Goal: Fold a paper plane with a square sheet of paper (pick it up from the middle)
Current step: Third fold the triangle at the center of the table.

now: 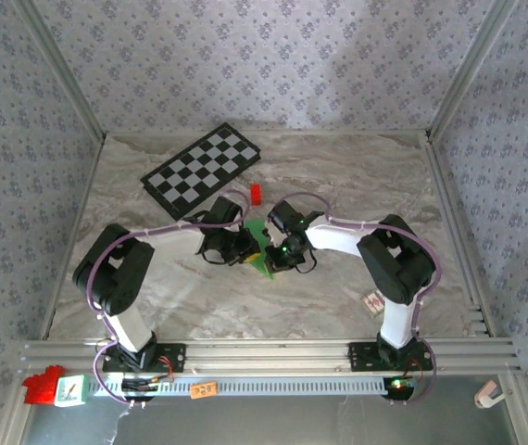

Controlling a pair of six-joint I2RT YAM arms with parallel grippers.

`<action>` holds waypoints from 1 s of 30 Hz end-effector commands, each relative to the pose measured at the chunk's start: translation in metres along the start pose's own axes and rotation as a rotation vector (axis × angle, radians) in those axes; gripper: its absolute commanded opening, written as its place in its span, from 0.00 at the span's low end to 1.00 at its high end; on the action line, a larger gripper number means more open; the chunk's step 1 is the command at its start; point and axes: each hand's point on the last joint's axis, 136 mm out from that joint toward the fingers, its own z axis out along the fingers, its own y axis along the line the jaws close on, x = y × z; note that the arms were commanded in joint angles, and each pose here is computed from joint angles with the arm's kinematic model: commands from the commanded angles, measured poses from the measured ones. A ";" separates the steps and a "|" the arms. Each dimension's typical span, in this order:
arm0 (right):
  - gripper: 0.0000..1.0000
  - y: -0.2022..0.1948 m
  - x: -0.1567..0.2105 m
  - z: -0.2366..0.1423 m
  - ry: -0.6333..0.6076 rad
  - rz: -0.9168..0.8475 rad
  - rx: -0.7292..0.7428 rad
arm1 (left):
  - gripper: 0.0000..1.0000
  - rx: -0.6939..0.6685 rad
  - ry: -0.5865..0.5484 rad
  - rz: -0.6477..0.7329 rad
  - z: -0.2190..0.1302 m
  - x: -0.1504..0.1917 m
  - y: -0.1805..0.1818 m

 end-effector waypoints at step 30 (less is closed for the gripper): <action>0.12 0.017 0.002 0.009 -0.018 0.001 -0.082 | 0.10 -0.104 0.007 -0.067 0.021 0.003 0.043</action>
